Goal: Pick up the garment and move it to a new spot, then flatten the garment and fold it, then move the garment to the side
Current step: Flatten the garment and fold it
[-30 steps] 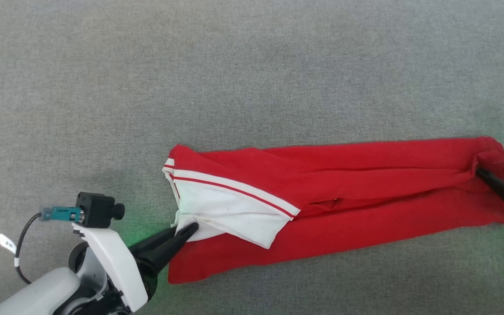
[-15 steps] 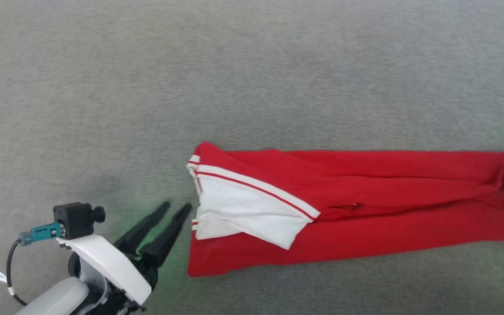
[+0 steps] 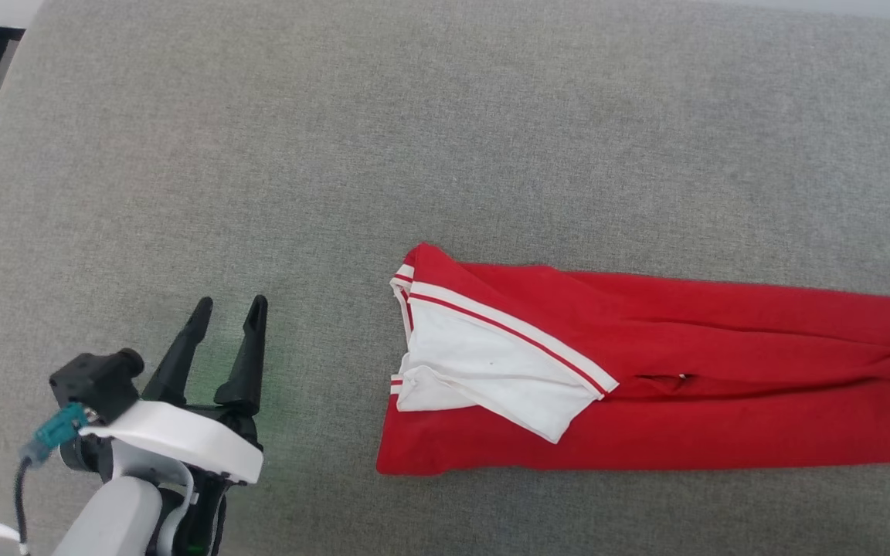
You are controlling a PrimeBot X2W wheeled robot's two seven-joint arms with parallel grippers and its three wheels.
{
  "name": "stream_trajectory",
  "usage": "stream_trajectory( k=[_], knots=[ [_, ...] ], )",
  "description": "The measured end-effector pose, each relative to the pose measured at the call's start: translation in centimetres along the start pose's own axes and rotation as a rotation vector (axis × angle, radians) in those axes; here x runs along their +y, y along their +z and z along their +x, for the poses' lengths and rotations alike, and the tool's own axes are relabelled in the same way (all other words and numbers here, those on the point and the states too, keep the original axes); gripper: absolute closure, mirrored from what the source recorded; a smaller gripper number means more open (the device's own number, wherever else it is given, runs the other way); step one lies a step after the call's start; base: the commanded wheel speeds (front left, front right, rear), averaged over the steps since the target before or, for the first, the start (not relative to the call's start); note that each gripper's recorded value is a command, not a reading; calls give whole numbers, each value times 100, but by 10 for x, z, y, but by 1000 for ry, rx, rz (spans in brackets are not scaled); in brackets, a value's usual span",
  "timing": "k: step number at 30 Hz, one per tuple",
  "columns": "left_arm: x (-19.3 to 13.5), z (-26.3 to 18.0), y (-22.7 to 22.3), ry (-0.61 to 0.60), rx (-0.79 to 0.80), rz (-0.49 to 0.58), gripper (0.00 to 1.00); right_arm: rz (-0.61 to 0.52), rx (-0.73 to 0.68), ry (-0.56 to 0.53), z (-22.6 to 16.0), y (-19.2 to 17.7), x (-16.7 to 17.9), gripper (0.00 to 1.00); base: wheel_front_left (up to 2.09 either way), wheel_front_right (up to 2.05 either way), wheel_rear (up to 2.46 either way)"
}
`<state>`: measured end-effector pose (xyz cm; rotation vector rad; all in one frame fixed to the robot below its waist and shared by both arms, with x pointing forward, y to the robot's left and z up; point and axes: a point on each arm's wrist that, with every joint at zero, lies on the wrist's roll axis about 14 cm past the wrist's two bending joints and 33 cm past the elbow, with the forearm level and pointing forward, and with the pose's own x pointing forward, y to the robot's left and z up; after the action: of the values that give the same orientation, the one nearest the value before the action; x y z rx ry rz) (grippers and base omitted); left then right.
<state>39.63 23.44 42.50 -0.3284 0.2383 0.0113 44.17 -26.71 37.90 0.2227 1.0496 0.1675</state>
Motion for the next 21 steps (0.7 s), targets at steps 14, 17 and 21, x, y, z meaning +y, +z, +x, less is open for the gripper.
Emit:
stream_trajectory(
  k=[14, 17, 21],
  knots=[
    [-12, -3, 26, 19, -155, 345, 0, -5, 46, -3, 6, -8, 8, 64, 0, 0, 0],
    [-13, -4, 23, 15, -151, 351, 0, -2, 52, 4, 6, -10, 10, 100, 0, 0, 0],
    [-14, -2, 30, 19, -176, 350, 0, 10, 48, 14, 6, -11, 12, 100, 0, 0, 0]
  ],
)
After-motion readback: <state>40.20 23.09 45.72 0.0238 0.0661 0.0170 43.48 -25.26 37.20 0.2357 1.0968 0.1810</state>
